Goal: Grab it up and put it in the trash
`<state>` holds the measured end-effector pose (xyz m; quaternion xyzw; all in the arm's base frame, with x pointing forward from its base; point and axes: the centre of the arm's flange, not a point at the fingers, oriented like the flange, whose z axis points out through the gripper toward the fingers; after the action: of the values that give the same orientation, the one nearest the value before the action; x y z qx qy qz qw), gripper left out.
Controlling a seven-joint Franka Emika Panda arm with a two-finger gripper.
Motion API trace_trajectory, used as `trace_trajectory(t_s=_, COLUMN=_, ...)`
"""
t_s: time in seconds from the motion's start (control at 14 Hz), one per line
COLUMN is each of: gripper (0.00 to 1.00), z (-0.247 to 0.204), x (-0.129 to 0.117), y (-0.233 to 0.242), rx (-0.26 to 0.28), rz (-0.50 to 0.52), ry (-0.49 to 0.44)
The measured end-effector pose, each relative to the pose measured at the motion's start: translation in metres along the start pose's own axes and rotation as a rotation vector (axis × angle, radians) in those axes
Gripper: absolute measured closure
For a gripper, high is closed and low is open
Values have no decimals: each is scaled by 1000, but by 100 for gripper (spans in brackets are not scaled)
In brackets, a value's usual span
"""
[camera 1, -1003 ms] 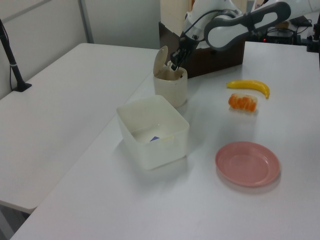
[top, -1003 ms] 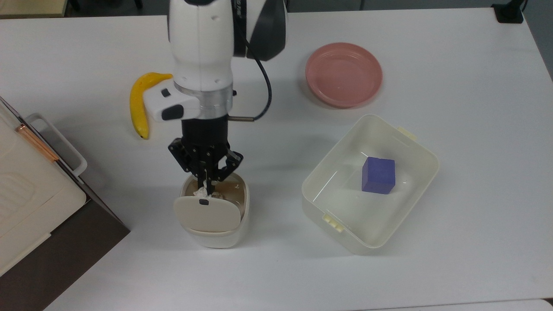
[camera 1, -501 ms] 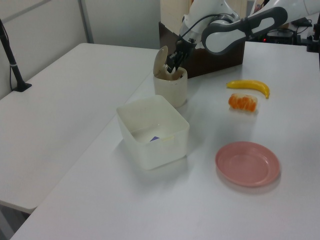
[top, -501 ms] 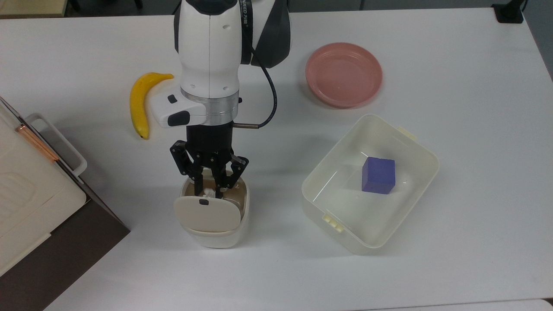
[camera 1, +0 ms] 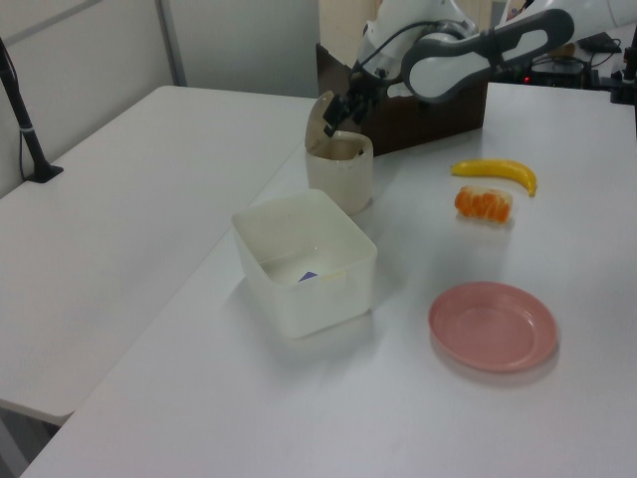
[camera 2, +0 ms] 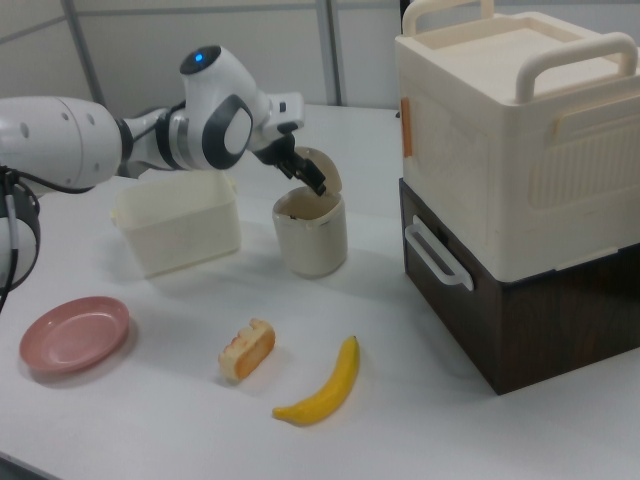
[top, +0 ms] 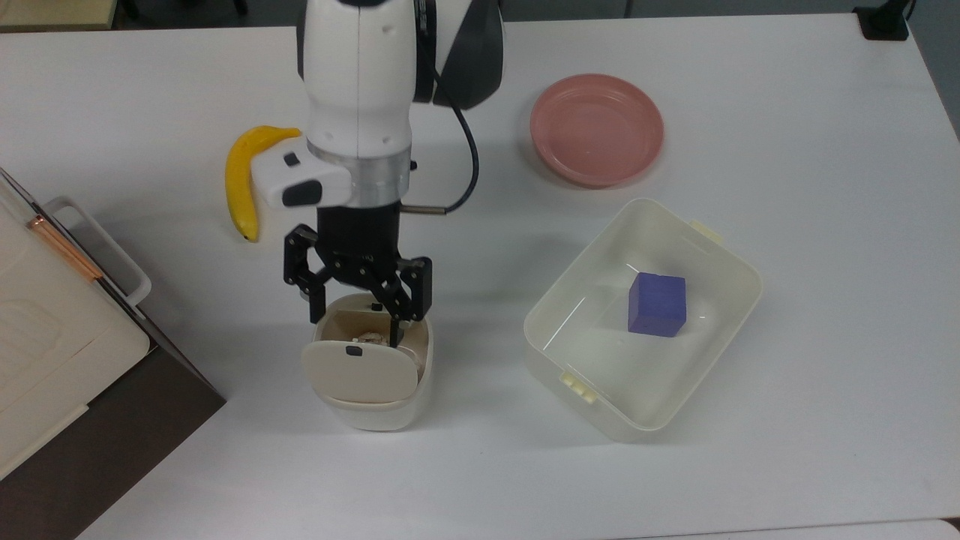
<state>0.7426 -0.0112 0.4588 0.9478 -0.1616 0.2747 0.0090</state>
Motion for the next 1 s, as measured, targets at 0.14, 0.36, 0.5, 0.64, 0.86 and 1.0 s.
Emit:
trace_trajectory(t_s=0.14, gripper=0, z=-31, x=9, y=8, rx=-23, rz=13, ry=-34)
trace_trajectory(t_s=0.36, gripper=0, z=-85, x=14, y=19, rx=-59, rz=29, ry=-106)
trace_trajectory(t_s=0.5, gripper=0, z=-117, x=10, y=25, rx=-89, rz=5, ry=-183)
trace_trajectory(t_s=0.64, gripper=0, z=-156, x=2, y=35, rx=-113, rz=-51, ry=-274)
trace_trajectory(t_s=0.86, gripper=0, z=-221, x=-13, y=47, rx=-97, rz=-144, ry=-383)
trace_trajectory(t_s=1.0, gripper=0, z=-260, x=-24, y=56, rx=-65, rz=-200, ry=-446)
